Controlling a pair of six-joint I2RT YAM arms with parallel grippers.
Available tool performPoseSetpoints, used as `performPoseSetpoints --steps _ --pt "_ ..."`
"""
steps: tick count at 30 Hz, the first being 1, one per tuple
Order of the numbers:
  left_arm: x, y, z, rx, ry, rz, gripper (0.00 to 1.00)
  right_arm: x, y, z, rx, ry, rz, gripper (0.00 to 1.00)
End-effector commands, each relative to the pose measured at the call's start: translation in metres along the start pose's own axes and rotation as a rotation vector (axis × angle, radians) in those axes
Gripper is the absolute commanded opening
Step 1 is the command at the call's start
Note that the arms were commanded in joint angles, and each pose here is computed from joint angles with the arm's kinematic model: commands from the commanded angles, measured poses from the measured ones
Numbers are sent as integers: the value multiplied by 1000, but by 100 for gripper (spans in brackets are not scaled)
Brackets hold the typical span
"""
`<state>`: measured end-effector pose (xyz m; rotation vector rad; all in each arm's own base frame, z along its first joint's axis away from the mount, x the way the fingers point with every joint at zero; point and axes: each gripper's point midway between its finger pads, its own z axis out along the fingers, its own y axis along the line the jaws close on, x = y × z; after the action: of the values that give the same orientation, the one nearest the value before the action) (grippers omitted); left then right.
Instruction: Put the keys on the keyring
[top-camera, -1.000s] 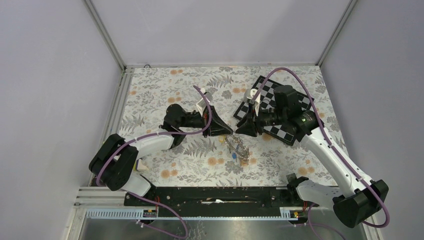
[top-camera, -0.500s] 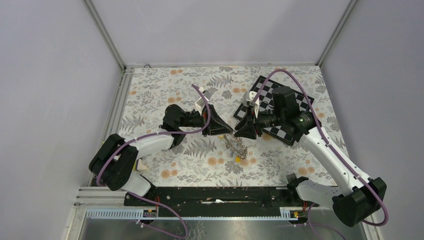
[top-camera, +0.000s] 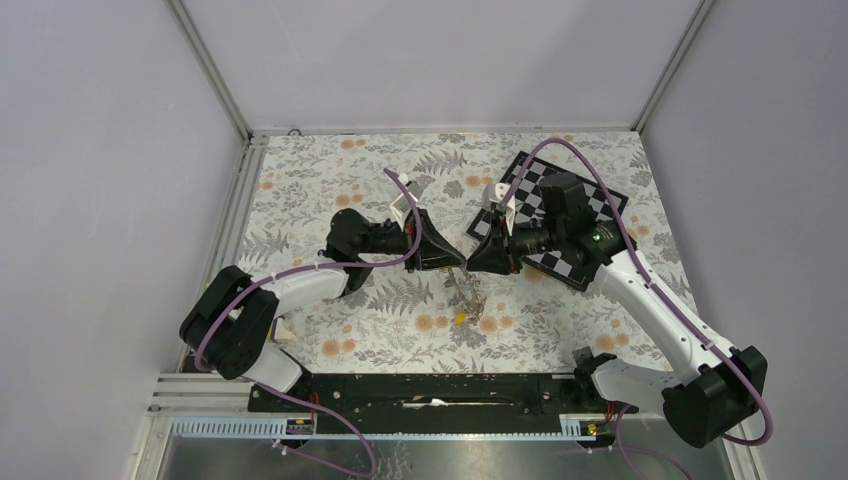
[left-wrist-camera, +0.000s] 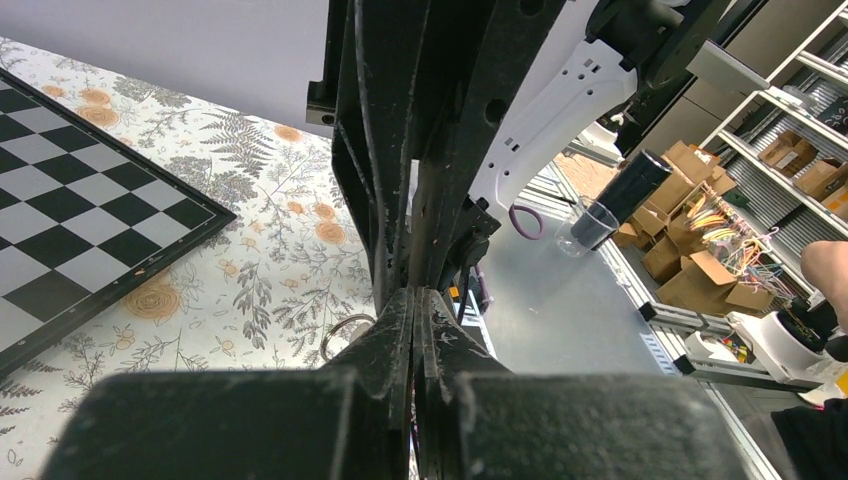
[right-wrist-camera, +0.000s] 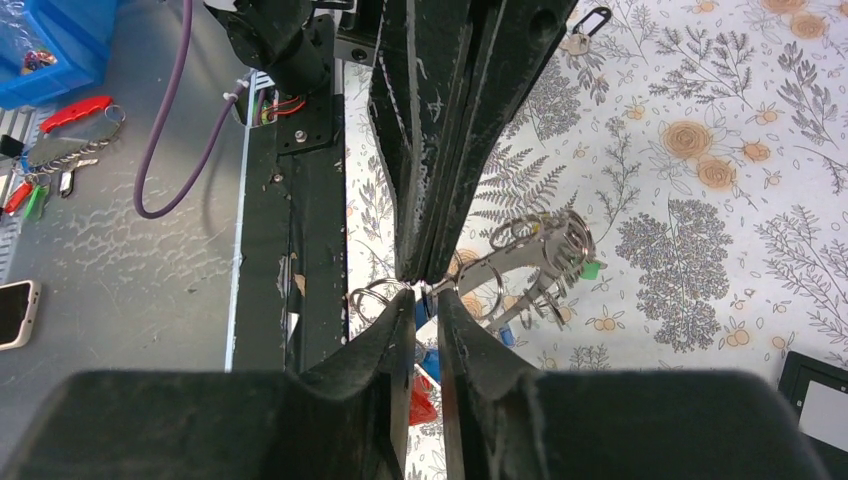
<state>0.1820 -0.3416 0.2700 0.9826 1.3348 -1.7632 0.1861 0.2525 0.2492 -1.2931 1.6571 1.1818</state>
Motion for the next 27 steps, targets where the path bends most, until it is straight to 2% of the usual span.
performPoseSetpoints --steps 1,4,11,13,15,21,27 --pt "-16 -6 2 22 -49 79 0 -15 1 0 -21 -39 -42 20" --pt "-16 -6 2 22 -49 76 0 -15 1 0 -23 -43 -42 18" --pt "-16 -6 2 21 -49 76 0 -12 -1 1 -19 -37 -37 8" --pt "-16 -5 2 21 -49 76 0 -11 -2 0 -10 -35 -41 0" --pt "-16 -5 2 20 -48 76 0 -11 -3 -1 5 -27 -51 0" --pt "-7 5 1 -6 14 127 0 -11 -10 -4 145 151 -236 0" --pt "-1 39 -7 -120 156 216 29 -15 -18 -17 268 398 -415 0"
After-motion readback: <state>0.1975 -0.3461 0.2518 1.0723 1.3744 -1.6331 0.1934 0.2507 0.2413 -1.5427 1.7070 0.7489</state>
